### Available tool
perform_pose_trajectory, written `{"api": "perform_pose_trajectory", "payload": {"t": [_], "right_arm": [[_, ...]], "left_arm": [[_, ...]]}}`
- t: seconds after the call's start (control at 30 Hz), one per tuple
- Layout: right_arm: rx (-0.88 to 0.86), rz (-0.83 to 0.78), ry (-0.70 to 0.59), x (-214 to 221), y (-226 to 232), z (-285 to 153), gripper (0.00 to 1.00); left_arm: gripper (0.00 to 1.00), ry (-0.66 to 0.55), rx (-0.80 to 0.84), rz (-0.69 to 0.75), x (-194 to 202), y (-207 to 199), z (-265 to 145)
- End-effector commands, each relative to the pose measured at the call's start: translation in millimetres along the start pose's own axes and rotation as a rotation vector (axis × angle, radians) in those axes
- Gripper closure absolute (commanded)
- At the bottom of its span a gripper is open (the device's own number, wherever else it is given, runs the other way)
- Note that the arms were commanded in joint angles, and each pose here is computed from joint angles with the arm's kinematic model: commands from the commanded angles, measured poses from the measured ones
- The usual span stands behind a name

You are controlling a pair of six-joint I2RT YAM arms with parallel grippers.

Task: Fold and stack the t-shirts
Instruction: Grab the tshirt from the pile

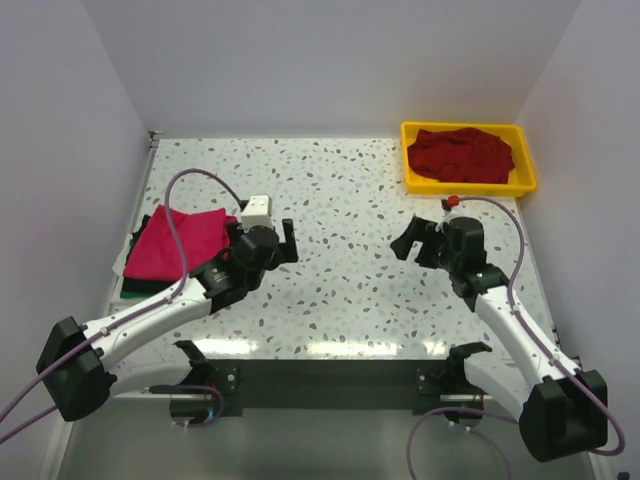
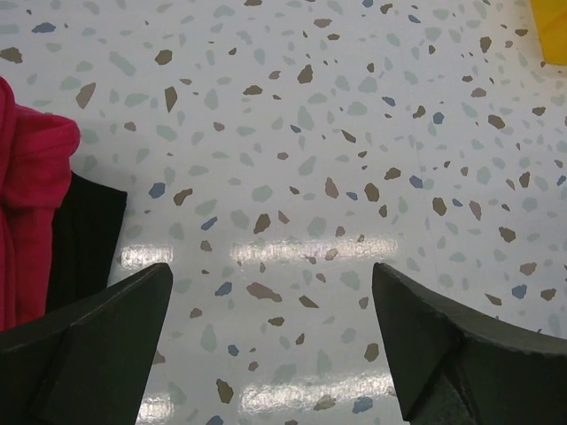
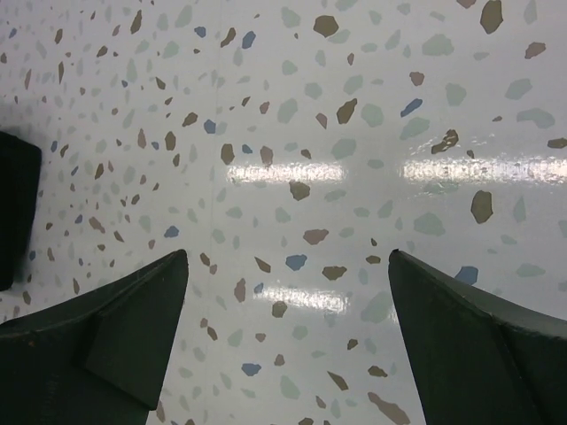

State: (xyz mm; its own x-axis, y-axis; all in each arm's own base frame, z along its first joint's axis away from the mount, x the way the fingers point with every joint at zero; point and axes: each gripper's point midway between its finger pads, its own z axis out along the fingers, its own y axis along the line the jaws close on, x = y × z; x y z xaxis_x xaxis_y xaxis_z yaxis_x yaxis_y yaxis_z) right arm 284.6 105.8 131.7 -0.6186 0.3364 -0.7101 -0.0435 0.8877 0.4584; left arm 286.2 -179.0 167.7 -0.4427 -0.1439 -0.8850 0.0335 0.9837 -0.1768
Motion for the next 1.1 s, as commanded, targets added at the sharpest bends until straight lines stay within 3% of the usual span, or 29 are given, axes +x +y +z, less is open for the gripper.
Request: {"api": "perform_pose_trajectory", "payload": {"t": [0.0,0.17,0.23,0.37,0.47,0.57,0.67,0.8,0.83,1.07], "right_arm": [[-0.007,0.019,-0.086,-36.5,12.5,4.8,0.01],[0.105,0.035,-0.089,-71.2,7.7,23.8,0.01],[0.149,0.016,-0.133,-104.2,11.9,27.3,0.02],[0.374,0.018,-0.117,-149.7,-15.1,46.2,0.01],[0.407,0.066,-0.184,-214.2,-21.8,64.5,0.01],[0.476,0.104,-0.163,-230.9,-55.9,95.8,0.01],[0.52,0.105,-0.227,-275.6,-75.1,119.1,0.01],[0.607,0.101,-0.245,-292.2,-106.1,150.9,0.01],[0.661,0.118,-0.223,-285.4,-135.6,163.4,0.01],[0.693,0.164,-0.255,-289.2,-190.6,203.2,0.01]], "left_arm": [[0.0,-0.031,-0.017,-0.013,-6.6,5.0,4.5],[0.0,-0.047,-0.014,-0.044,-7.7,13.4,6.3],[0.0,-0.043,-0.019,-0.054,-5.7,19.7,8.2],[0.0,-0.025,-0.023,-0.067,-4.3,28.3,11.7],[0.0,-0.022,-0.035,-0.09,-4.1,35.4,16.5],[0.0,-0.016,-0.026,-0.09,-4.7,36.9,20.7],[0.0,-0.027,-0.034,-0.087,-9.0,39.5,23.9],[0.0,-0.023,-0.056,-0.069,-12.7,42.5,29.6],[0.0,-0.012,-0.068,-0.062,-9.9,44.4,32.2],[0.0,0.007,-0.099,-0.042,-10.0,47.2,40.7]]}}
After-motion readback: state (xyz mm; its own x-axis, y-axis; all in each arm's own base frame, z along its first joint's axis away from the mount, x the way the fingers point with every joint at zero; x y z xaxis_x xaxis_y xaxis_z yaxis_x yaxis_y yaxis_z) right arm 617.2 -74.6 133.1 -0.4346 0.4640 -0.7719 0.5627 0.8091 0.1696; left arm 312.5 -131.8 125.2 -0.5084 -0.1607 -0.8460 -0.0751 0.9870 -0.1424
